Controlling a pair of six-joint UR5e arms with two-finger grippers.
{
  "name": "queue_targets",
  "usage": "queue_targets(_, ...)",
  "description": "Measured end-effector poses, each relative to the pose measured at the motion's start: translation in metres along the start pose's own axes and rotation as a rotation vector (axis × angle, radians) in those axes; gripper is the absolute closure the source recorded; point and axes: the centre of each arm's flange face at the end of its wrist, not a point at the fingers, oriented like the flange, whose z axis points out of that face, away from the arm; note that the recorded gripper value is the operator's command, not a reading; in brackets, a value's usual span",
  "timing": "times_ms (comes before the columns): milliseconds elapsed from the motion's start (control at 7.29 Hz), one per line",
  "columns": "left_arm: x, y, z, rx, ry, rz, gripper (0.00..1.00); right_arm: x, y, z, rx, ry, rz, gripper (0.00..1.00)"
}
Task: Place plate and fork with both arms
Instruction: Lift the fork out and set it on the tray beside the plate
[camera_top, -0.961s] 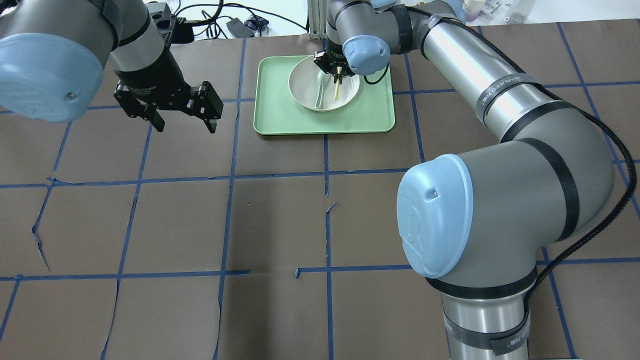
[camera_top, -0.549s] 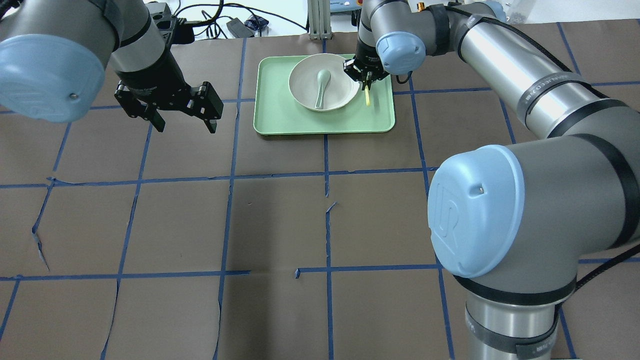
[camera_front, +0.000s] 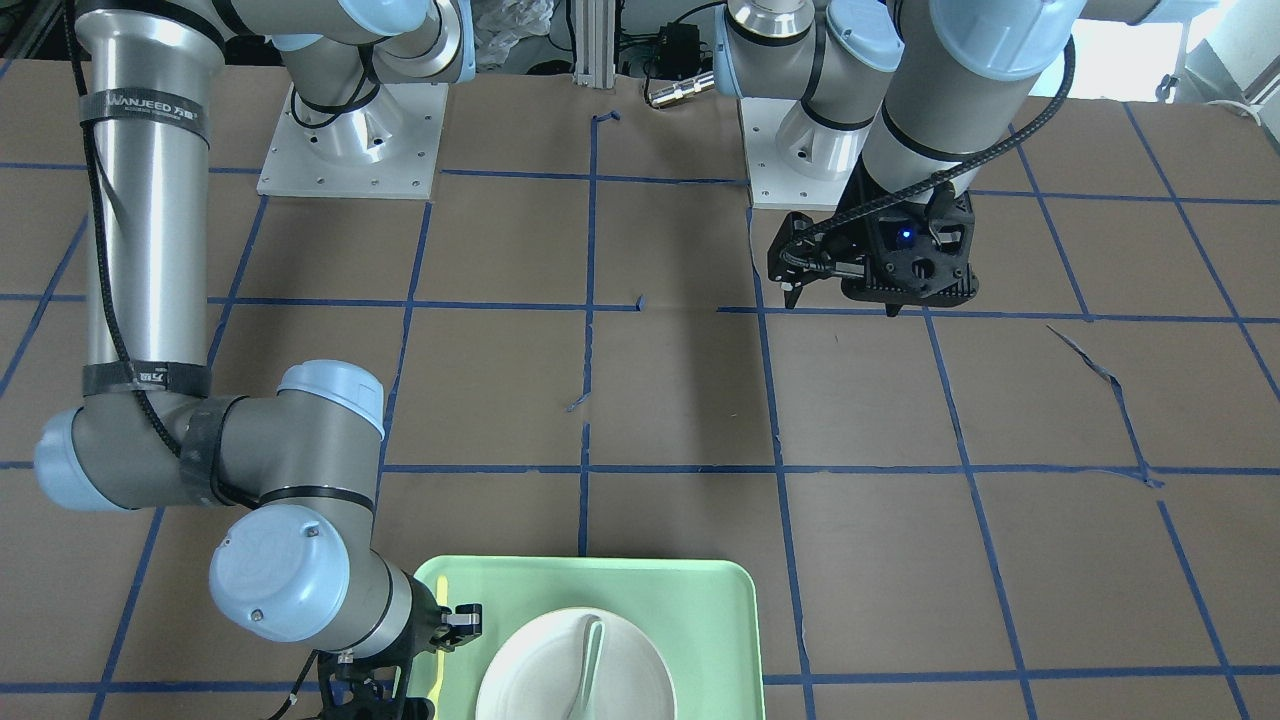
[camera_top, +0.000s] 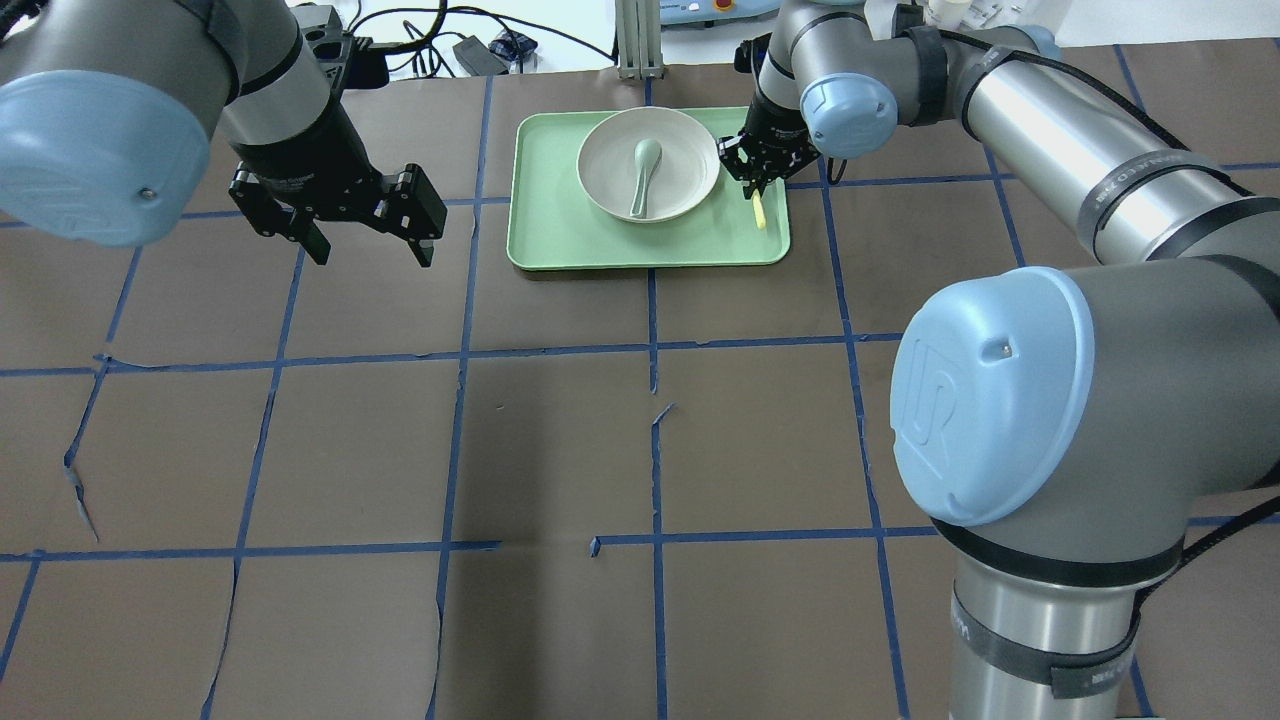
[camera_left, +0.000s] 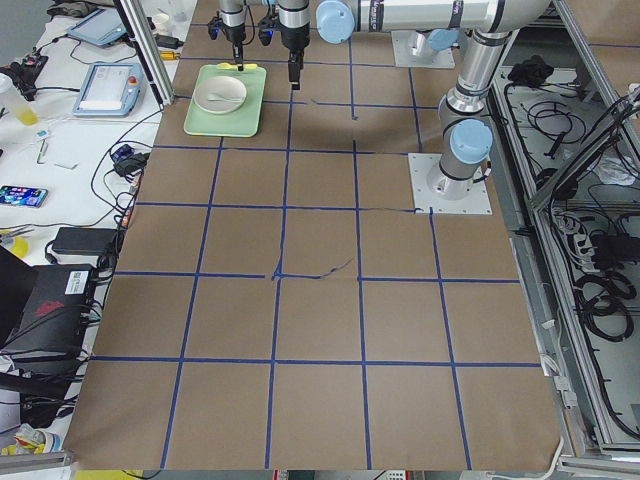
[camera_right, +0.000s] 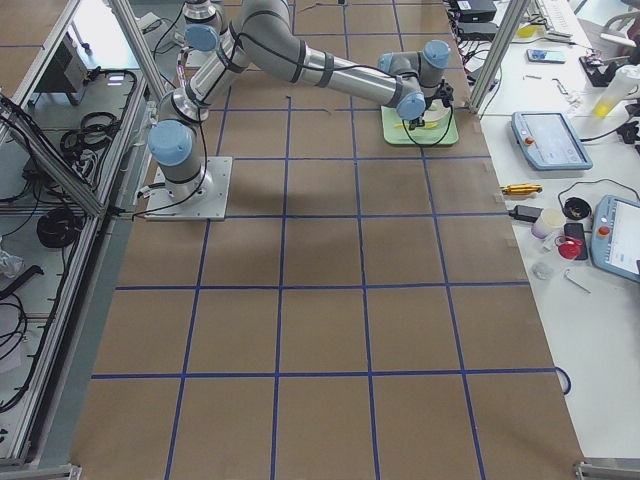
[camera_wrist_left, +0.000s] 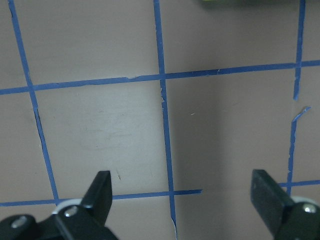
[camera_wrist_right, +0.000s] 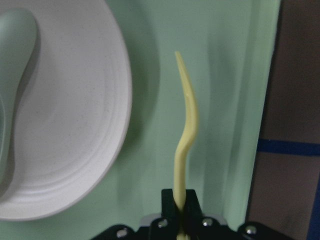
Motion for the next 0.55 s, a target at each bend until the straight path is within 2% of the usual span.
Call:
queue_targets(275, 0.0001, -0.0001, 0.0011, -0.002, 0.001, -0.001, 0.0, 0.0008, -0.006, 0.0088, 0.018, -0.048, 0.012, 0.99)
queue_targets(412, 0.0001, -0.0001, 0.0012, -0.002, 0.001, -0.001, 0.0, 0.0015, -0.0064, 0.0107, 0.021, -0.047, 0.015, 0.64)
queue_targets(549, 0.0, -0.0002, 0.0016, -0.003, 0.0, -0.001, 0.0, 0.0031, -0.0054, 0.012, 0.019, -0.035, 0.016, 0.01)
